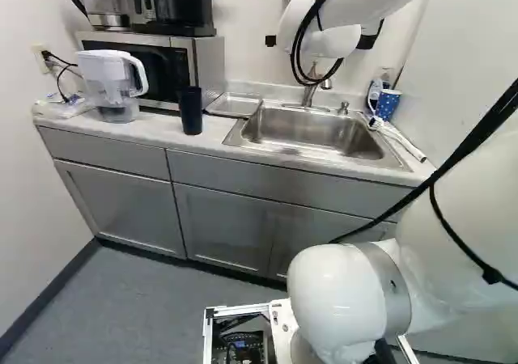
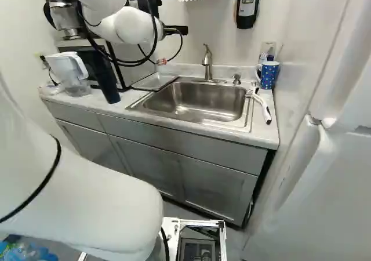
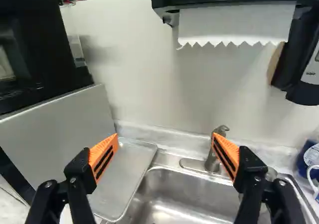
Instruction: Rinse the cup and place it in the tray
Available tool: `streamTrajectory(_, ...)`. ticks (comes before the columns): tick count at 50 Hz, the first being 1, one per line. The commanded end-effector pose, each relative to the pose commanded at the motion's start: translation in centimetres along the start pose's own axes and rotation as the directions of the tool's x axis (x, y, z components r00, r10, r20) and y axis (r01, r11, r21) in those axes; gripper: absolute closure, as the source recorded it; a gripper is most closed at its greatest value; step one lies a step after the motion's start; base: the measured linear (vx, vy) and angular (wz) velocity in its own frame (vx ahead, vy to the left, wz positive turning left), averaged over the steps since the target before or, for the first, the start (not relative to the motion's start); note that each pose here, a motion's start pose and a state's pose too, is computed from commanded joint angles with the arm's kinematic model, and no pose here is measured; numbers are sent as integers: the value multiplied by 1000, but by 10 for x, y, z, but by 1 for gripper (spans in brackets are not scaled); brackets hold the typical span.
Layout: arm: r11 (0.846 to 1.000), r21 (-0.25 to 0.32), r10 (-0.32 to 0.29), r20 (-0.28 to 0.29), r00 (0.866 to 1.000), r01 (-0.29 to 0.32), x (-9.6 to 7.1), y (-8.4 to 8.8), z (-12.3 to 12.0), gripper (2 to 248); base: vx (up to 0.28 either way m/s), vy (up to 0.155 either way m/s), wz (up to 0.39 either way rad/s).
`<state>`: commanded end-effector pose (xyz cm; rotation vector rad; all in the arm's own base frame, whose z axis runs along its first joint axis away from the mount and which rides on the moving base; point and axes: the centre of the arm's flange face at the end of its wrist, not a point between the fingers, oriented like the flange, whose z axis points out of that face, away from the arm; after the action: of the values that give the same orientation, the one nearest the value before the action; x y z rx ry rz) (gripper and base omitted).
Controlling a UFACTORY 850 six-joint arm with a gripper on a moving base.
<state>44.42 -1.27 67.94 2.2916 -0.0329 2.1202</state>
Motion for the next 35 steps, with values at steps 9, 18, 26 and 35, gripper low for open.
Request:
streamTrajectory(9,1000,0,0,0,1000,0,0,0,0,3,8,5,15)
streamTrajectory(18,1000,0,0,0,1000,0,0,0,0,3,0,0,0)
streamTrajectory(26,1000,0,0,0,1000,0,0,0,1,3,0,0,0)
streamTrajectory(35,1000,0,0,11,1000,0,0,0,5,3,0,0,0)
